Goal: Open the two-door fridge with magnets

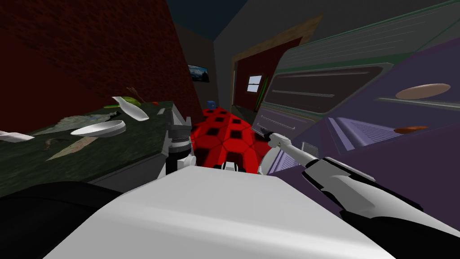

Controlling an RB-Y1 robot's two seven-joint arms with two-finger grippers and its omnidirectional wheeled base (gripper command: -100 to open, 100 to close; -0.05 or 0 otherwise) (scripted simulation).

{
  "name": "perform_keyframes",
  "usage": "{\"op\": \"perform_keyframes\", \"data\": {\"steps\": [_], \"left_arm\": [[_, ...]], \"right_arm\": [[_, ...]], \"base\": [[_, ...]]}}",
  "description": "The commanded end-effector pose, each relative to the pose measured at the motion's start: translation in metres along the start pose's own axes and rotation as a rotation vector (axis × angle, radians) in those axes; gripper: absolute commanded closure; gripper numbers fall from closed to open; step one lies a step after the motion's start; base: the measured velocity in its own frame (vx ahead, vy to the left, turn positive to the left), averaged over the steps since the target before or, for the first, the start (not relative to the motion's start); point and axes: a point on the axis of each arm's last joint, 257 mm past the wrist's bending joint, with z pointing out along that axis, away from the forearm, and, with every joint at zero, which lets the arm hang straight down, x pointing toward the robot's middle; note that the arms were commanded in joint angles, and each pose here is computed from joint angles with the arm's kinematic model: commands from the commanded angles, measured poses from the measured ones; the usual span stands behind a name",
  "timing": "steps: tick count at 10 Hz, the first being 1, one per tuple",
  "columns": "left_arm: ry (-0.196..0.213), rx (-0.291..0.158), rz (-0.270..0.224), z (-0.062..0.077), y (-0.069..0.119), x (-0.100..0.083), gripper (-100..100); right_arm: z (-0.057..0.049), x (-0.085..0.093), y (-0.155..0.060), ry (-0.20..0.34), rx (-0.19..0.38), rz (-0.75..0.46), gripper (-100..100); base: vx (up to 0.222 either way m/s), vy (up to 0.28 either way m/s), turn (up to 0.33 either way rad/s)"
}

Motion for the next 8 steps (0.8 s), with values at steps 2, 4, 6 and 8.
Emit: {"op": "perform_keyframes", "data": {"steps": [2, 4, 6, 8], "left_arm": [[0.000, 0.000, 0.000, 0.000, 0.000, 0.000, 0], [0.000, 0.000, 0.000, 0.000, 0.000, 0.000, 0], [0.000, 0.000, 0.000, 0.000, 0.000, 0.000, 0], [0.000, 0.000, 0.000, 0.000, 0.000, 0.000, 0]], "right_arm": [[-0.001, -0.012, 0.074, 0.018, -0.167, 0.346, -100], [-0.003, -0.023, 0.082, 0.027, -0.213, 0.478, -100], [-0.005, -0.023, 0.092, 0.040, -0.250, 0.510, -100], [-0.012, -0.046, 0.140, 0.049, -0.365, 0.749, -100]], "base": [[-0.092, -0.122, 0.114], [0.011, 0.009, -0.020], [0.016, 0.027, 0.005], [-0.133, -0.192, 0.394]]}}
